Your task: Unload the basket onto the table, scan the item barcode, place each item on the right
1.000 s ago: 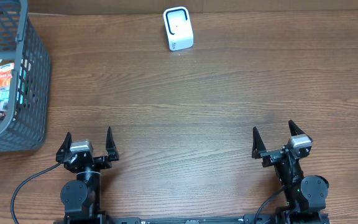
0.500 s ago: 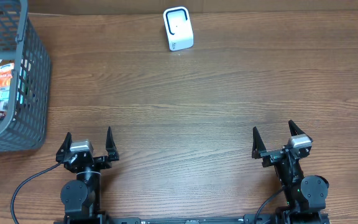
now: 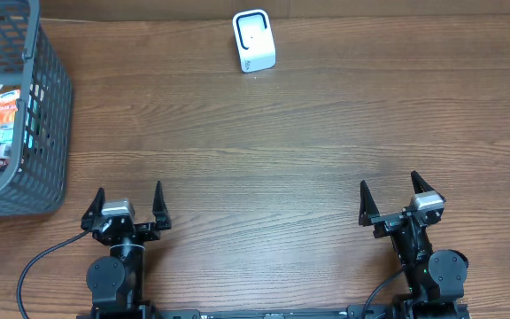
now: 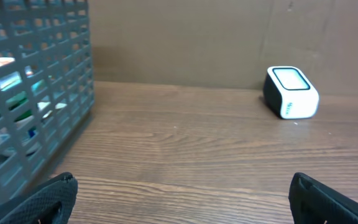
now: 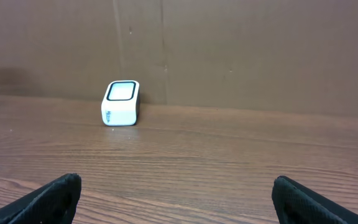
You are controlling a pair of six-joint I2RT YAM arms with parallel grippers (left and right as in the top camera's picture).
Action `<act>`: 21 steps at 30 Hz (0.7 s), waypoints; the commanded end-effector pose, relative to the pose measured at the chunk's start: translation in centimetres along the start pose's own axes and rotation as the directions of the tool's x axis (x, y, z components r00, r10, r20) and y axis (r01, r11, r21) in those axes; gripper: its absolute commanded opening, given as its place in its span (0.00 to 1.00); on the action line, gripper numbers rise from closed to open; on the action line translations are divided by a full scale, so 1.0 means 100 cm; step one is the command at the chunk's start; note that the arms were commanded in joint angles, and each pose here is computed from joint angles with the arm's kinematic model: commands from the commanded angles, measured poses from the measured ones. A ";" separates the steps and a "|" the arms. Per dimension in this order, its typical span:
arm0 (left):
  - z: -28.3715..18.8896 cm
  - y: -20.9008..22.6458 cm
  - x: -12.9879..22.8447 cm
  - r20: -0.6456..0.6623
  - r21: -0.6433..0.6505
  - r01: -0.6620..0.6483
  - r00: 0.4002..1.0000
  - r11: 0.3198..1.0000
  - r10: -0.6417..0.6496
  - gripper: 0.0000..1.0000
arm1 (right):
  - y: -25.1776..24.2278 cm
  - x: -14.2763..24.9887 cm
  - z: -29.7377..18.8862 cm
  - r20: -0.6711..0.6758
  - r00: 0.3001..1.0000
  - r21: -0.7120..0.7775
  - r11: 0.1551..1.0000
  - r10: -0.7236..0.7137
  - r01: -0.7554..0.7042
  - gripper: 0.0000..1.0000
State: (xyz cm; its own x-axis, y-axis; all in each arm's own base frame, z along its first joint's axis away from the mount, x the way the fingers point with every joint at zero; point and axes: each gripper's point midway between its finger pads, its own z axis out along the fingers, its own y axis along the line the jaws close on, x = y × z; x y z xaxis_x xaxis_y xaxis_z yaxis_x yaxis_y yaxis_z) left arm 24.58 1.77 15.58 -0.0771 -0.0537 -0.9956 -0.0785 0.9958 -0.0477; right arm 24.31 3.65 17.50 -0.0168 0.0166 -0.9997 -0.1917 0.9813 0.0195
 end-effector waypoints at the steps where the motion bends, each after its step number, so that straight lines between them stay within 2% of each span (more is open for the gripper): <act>1: 0.000 -0.008 0.000 0.005 0.044 -0.008 1.000 0.999 0.008 1.00 | -0.002 0.003 0.000 -0.001 1.000 0.007 1.000 -0.001 0.001 1.00; 8: 0.000 -0.008 0.000 0.004 0.044 -0.008 1.000 0.999 0.007 1.00 | -0.002 0.003 0.000 -0.001 1.000 0.007 1.000 -0.001 0.001 1.00; 16: -0.001 -0.008 0.000 -0.003 0.045 0.064 0.998 0.997 -0.064 1.00 | -0.002 0.003 0.000 -0.001 1.000 0.007 1.000 -0.001 0.001 1.00; 21: -0.007 -0.008 0.001 -0.072 0.036 0.069 0.995 0.997 -0.066 1.00 | -0.002 0.003 0.000 -0.001 1.000 0.007 1.000 -0.001 0.001 1.00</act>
State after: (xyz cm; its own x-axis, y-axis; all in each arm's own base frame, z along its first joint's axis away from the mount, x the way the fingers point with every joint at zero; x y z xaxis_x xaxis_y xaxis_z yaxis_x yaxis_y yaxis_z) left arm 24.39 1.32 15.28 -0.1090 -0.1065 -0.9883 -0.0608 0.9931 -0.1003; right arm 24.31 3.66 17.50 -0.0168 0.0166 -0.9997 -0.1921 0.9812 0.0195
